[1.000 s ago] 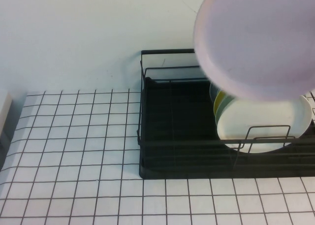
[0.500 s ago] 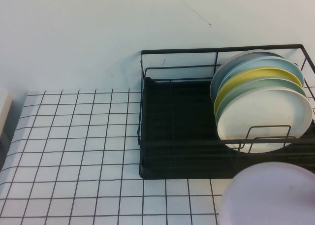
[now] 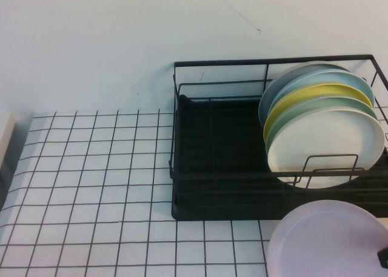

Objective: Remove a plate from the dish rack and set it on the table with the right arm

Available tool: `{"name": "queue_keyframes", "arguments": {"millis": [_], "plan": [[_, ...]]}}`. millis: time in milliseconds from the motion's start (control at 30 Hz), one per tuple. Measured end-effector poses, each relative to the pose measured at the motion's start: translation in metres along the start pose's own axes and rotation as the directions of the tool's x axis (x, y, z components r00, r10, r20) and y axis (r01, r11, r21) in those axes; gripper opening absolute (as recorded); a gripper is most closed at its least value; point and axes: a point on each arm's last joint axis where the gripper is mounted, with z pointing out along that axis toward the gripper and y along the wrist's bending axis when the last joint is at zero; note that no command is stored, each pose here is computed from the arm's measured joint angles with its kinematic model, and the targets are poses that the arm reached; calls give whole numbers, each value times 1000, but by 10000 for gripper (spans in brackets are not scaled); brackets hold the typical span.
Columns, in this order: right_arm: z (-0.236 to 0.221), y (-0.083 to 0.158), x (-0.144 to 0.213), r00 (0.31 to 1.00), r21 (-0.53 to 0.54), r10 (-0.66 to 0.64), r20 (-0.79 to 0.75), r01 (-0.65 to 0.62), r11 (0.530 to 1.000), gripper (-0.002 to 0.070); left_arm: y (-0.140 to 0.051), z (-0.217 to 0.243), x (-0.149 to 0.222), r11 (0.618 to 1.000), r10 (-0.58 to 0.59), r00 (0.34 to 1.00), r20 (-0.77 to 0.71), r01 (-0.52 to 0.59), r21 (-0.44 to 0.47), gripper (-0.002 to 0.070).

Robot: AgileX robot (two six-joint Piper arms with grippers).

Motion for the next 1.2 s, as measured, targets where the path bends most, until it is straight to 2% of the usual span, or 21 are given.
{"name": "queue_keyframes", "arguments": {"millis": [133, 267, 367, 667, 800, 867, 1000, 1200], "plan": [[7, -4, -2, 1000, 9, 11, -2, -11, 1000, 97, 0, 0, 0, 1000, 0, 1000, 0, 0, 0, -3], [9, -10, -8, 998, 68, 1, 57, -5, 998, 218, 0, 0, 0, 1000, 0, 1000, 0, 0, 0, -3], [9, -13, -11, 996, 95, -1, 87, -8, 995, 274, 0, 0, 0, 1000, 0, 1000, 0, 0, 0, -3], [4, -13, -13, 992, 118, -10, 128, -5, 993, 300, 0, 0, 0, 1000, 0, 1000, 0, 0, 0, -3], [-12, -5, -16, 985, 99, -42, 167, 26, 995, 262, 0, 0, 0, 1000, 0, 1000, 0, 0, 0, -3], [-23, 2, -18, 982, 73, -64, 179, 52, 996, 206, 0, 0, 0, 1000, 0, 1000, 0, 0, 0, -3], [-34, 16, -12, 979, -17, -138, 150, 142, 990, 47, 0, 0, 0, 1000, 0, 1000, 0, 0, 0, -4], [-19, 17, 1, 990, -104, -139, 28, 141, 984, 4, 0, 0, 0, 1000, 0, 1000, 0, 0, 0, -3]]}}
